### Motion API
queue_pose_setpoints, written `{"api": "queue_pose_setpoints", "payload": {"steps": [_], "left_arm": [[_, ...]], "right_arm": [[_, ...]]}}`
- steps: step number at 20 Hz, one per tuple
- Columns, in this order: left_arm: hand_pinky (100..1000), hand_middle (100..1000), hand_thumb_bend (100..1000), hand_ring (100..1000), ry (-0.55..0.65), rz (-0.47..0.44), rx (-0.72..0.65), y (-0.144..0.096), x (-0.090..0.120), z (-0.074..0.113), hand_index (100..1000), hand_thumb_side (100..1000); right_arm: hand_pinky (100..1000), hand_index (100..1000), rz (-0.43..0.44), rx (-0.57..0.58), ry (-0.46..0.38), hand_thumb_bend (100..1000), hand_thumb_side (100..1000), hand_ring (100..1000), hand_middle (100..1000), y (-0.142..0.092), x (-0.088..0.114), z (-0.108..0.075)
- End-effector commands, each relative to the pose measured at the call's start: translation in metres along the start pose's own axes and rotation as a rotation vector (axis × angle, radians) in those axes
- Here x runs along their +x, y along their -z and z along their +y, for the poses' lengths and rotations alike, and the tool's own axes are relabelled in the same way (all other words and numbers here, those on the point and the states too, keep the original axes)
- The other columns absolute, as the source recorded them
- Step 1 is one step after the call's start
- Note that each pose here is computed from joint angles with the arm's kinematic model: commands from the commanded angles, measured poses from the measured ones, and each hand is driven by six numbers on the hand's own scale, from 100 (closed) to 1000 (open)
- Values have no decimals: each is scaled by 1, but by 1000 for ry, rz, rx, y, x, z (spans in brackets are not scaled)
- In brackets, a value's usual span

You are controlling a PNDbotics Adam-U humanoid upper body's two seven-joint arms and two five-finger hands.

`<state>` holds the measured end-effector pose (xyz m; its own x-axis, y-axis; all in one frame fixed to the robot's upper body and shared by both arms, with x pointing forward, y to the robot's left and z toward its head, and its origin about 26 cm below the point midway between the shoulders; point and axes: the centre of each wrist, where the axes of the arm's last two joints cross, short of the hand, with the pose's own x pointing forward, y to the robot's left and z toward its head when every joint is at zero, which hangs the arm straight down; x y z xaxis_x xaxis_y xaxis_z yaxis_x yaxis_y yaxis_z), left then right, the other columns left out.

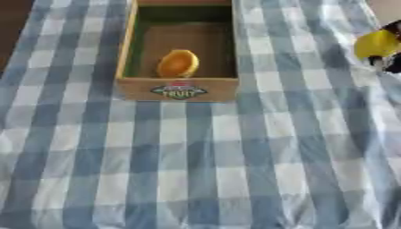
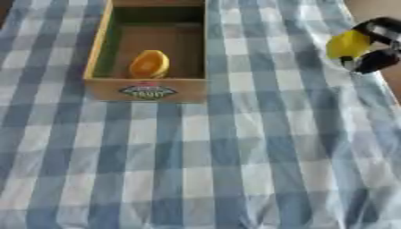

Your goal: Pick up objects on the table and place them in the box.

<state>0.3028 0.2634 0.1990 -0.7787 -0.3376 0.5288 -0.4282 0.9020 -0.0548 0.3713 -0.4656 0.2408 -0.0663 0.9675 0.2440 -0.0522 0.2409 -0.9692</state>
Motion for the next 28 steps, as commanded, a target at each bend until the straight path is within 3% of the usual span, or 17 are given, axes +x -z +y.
{"api": "queue_pose_setpoints", "payload": {"steps": [1,4,7,14,19,22,25,28], "left_arm": [[745,721,122,784,3,-26,-8,5,5,3,746,495],[745,722,123,785,4,-27,-10,5,5,3,746,494],[745,722,123,785,5,-29,-11,6,5,3,746,492],[747,722,126,785,1,-32,-21,6,5,2,746,487],[746,722,128,786,-10,-30,-27,5,6,0,746,485],[747,722,129,785,-20,-35,-30,7,7,-2,746,484],[747,722,129,785,-33,-39,-33,8,8,-4,746,486],[747,722,130,785,-45,-43,-33,9,9,-6,746,487]], "right_arm": [[798,682,-6,-43,-30,100,100,800,519,-12,7,-37],[793,669,-25,-68,-19,100,100,792,504,-15,15,-48],[794,668,-104,-121,-17,100,100,789,502,-16,36,-63],[787,669,-384,-124,-103,100,100,765,505,-3,127,-83],[779,673,-585,-19,-121,100,100,759,509,35,207,-72],[778,676,-664,45,-135,100,100,760,512,58,246,-60],[779,681,-702,108,-143,100,100,764,518,80,270,-43],[782,688,-696,157,-153,100,100,770,525,99,279,-24]]}}
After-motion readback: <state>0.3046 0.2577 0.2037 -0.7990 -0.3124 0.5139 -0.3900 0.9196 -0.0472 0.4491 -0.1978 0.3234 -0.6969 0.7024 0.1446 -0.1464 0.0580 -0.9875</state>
